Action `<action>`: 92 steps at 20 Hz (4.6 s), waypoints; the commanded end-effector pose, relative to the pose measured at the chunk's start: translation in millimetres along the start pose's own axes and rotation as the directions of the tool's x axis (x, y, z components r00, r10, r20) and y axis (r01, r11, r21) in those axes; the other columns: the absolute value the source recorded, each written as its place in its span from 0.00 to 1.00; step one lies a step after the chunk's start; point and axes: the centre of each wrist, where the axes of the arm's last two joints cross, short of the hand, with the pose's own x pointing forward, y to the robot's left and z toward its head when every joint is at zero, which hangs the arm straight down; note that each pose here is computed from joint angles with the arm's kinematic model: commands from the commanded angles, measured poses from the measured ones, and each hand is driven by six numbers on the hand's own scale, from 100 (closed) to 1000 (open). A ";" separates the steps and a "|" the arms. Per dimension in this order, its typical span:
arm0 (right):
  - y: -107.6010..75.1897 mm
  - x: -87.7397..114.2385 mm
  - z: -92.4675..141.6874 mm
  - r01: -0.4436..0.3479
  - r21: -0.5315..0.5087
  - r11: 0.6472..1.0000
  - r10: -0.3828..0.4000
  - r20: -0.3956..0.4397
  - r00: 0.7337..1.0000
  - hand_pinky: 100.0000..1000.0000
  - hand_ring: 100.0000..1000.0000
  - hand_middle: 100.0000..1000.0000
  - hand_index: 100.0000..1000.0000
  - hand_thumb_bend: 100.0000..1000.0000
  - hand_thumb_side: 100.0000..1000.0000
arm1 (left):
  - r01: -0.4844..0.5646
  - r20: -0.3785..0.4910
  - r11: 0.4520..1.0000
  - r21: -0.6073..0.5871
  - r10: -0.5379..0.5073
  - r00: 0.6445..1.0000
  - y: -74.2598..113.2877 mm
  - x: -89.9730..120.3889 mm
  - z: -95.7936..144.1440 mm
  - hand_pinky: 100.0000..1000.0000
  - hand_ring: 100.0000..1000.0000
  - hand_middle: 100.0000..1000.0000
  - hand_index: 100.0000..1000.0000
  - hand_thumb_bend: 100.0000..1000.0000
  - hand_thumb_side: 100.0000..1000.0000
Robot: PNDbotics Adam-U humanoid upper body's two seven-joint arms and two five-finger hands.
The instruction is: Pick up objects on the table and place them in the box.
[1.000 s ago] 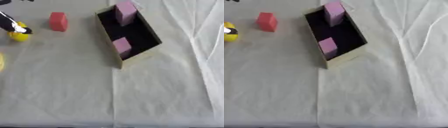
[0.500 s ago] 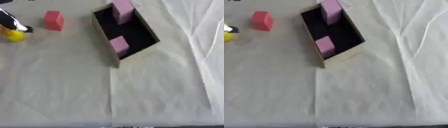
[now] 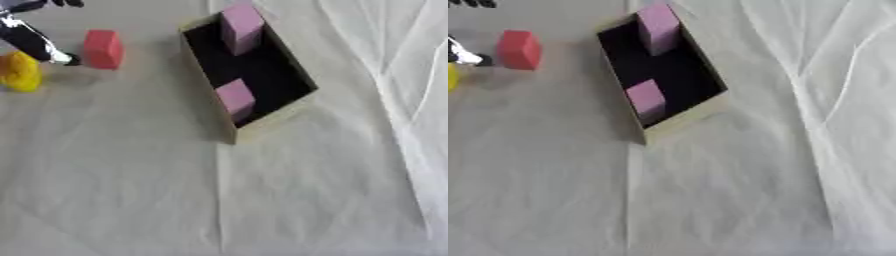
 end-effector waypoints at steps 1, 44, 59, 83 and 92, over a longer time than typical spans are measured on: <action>-3.4 8.2 -7.1 -0.003 -0.003 1.000 0.003 0.045 0.999 0.85 0.72 0.76 0.83 0.00 0.78 | 0.014 -0.022 1.000 0.011 -0.014 1.000 16.0 -4.5 4.2 0.86 0.85 0.81 0.89 0.58 0.19; 0.4 13.2 -13.0 0.028 -0.023 0.999 -0.027 0.066 0.997 0.86 0.71 0.74 0.83 0.00 0.78 | 0.022 0.324 0.974 0.227 -0.097 0.941 93.6 119.6 -0.6 0.66 0.59 0.48 0.60 0.07 0.00; 1.8 14.5 -14.3 0.048 -0.008 0.999 -0.047 0.046 0.998 0.86 0.71 0.74 0.83 0.00 0.78 | -0.058 0.479 0.972 0.230 -0.061 0.876 103.9 173.4 4.9 0.65 0.58 0.47 0.59 0.05 0.00; 6.9 17.7 -16.6 0.087 0.012 0.996 -0.088 0.041 0.995 0.86 0.71 0.74 0.83 0.00 0.78 | -0.001 0.446 1.000 0.009 -0.003 0.895 41.9 169.9 -40.2 0.79 0.78 0.75 0.84 0.40 0.27; 7.6 16.4 -14.6 0.089 0.015 0.996 -0.089 0.039 0.995 0.86 0.71 0.74 0.83 0.00 0.78 | 0.047 0.394 0.996 0.070 -0.070 0.916 37.8 162.6 -44.0 0.83 0.83 0.80 0.92 0.57 0.34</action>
